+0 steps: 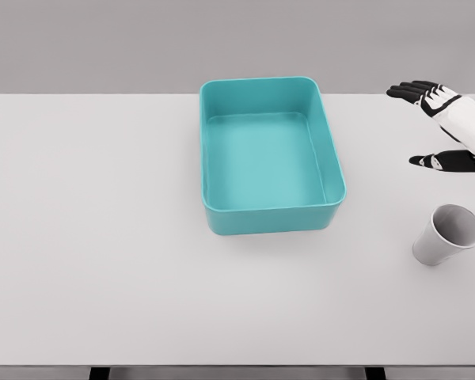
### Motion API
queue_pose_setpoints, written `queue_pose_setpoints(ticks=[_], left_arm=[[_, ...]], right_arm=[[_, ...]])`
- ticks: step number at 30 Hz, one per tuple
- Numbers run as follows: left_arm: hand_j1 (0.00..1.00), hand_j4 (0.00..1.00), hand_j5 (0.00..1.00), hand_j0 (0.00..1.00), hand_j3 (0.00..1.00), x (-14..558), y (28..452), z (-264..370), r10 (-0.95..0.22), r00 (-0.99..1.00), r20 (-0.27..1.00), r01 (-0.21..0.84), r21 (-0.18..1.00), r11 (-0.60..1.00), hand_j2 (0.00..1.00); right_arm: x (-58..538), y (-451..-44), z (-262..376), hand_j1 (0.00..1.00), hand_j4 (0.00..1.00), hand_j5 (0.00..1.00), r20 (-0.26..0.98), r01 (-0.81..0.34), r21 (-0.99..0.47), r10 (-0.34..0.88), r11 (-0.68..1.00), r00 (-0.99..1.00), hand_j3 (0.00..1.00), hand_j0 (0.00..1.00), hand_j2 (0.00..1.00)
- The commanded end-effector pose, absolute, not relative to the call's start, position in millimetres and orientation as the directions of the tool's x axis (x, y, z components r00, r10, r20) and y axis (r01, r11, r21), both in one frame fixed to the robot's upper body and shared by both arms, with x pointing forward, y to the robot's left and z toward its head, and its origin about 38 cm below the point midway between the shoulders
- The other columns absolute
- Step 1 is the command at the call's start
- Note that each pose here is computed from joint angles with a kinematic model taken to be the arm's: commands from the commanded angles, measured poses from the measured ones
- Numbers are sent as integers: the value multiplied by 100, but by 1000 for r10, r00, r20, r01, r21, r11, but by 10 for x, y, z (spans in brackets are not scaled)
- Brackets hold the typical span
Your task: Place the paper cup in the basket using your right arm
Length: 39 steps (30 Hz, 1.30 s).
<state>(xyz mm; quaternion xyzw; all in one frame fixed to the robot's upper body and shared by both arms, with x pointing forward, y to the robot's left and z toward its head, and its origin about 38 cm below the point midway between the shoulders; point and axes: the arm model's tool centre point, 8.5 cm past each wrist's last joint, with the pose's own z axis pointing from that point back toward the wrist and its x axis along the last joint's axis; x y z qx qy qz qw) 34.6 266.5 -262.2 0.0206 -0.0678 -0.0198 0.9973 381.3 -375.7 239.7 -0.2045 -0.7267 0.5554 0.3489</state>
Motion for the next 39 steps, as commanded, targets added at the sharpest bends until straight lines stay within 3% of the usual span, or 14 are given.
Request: queue_pose_setpoints(ticks=[1, 7, 11, 13, 16, 26, 39], left_arm=[[100, 100, 100, 100, 100, 346, 2666, -2622, -42, 990, 134, 37, 44, 998, 100], [100, 100, 100, 100, 100, 346, 2666, -2622, -42, 990, 134, 37, 44, 998, 100], [100, 100, 100, 100, 100, 346, 2666, -2622, -42, 990, 134, 37, 44, 998, 100], [100, 100, 100, 100, 100, 346, 2666, -2622, -42, 990, 134, 37, 44, 998, 100], [100, 100, 100, 100, 100, 346, 2666, -2622, -42, 990, 134, 37, 44, 998, 100], [100, 100, 100, 100, 100, 346, 2666, -2622, -42, 990, 134, 37, 44, 998, 100], [100, 100, 100, 100, 100, 346, 2666, -2622, -42, 990, 134, 37, 44, 998, 100]], right_arm=[[3813, -3767, 2404, 100, 100, 100, 285, -89, -948, 684, 307, -672, 100, 100, 100], [3838, -4004, 2469, 100, 100, 100, 262, -88, -959, 727, 269, -635, 100, 100, 100], [3673, -4709, 2485, 100, 100, 100, 472, -172, -877, 736, 449, -485, 100, 100, 100], [3622, -4868, 2628, 100, 100, 100, 545, -173, -830, 703, 530, -457, 100, 100, 100], [3572, -4975, 2715, 100, 100, 100, 561, -183, -821, 705, 541, -435, 100, 100, 100], [3234, -5074, 2127, 100, 100, 100, 637, -333, -767, 711, 548, -299, 100, 100, 100], [3042, -4998, 1741, 100, 100, 100, 678, -423, -717, 696, 554, -236, 100, 100, 100]])
